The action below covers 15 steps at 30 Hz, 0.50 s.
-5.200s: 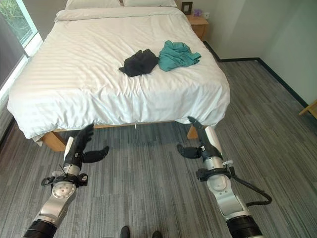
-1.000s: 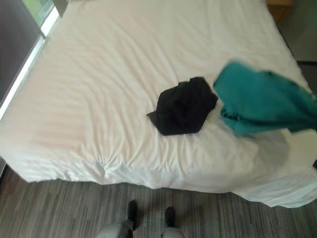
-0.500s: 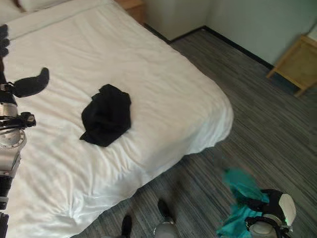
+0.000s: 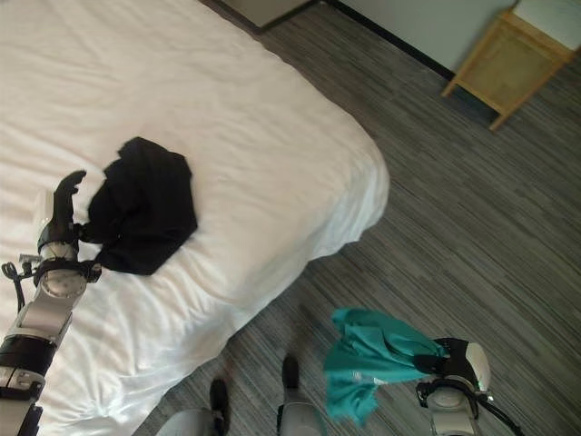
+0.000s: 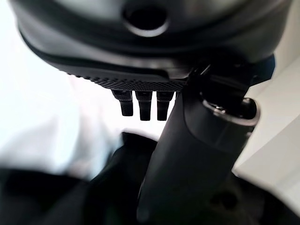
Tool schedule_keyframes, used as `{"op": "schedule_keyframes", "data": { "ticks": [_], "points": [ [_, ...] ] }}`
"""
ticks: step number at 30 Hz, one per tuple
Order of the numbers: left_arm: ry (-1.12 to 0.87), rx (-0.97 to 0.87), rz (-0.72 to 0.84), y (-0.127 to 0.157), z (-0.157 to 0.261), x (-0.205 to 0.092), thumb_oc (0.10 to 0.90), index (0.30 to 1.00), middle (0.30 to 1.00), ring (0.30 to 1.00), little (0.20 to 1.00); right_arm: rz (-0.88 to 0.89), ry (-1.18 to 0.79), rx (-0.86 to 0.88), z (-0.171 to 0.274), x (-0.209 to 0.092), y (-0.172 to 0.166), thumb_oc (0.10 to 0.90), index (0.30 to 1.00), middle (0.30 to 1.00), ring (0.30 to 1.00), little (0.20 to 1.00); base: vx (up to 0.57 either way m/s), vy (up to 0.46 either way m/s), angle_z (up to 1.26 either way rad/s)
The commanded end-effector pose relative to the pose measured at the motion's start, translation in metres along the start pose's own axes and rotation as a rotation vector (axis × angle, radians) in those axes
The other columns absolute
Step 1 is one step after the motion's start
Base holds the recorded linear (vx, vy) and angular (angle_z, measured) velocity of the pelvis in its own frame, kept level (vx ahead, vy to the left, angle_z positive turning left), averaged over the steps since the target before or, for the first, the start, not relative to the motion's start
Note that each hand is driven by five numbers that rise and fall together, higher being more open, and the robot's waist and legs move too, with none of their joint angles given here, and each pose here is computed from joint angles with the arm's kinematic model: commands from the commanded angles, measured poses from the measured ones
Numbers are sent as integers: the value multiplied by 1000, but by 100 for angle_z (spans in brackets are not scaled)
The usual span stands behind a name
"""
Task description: Pick up bed clothes into laundry basket.
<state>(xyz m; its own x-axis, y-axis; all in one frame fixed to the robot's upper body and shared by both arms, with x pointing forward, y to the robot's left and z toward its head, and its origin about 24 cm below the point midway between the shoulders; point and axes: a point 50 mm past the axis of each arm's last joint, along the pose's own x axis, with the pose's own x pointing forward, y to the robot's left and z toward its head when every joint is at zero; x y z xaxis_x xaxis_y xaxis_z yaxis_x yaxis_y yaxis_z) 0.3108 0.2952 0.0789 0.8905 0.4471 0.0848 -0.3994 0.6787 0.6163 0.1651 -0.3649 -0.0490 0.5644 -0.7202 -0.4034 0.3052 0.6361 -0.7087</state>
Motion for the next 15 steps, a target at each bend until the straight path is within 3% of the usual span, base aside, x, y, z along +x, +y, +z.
{"op": "schedule_keyframes", "data": {
  "ticks": [1,2,3,4,8,12,13,15],
  "points": [
    [-161,-62,84,13,42,17,800,900,900,900,900,-123,-31,-80,-12,1,-43,400,300,300,300,300,0,0,-26],
    [-161,-62,84,13,42,17,800,900,900,900,900,-123,-31,-80,-12,1,-43,400,300,300,300,300,10,49,-15],
    [-102,-149,-88,-39,37,2,800,900,900,900,900,-101,-39,-114,-10,3,-43,400,300,300,300,300,-9,50,0],
    [-118,-177,-119,-48,43,-2,800,900,900,900,900,-97,-29,-123,-13,3,-43,400,300,300,300,300,-14,46,12],
    [-165,-250,-221,-70,61,-11,800,900,900,900,900,-69,-2,-153,-23,1,-37,400,300,300,300,300,-11,-9,14],
    [-165,-250,-221,-70,61,-11,800,900,900,900,900,-69,-2,-153,-23,1,-37,400,300,300,300,300,0,0,-1],
    [-200,-282,-287,-82,72,-17,511,467,467,467,467,-41,12,-166,-28,-2,-30,400,300,300,300,300,0,0,0],
    [-200,-282,-288,-82,72,-17,511,467,467,467,467,-41,13,-165,-29,-2,-30,400,300,300,300,300,0,0,0]
  ]
}}
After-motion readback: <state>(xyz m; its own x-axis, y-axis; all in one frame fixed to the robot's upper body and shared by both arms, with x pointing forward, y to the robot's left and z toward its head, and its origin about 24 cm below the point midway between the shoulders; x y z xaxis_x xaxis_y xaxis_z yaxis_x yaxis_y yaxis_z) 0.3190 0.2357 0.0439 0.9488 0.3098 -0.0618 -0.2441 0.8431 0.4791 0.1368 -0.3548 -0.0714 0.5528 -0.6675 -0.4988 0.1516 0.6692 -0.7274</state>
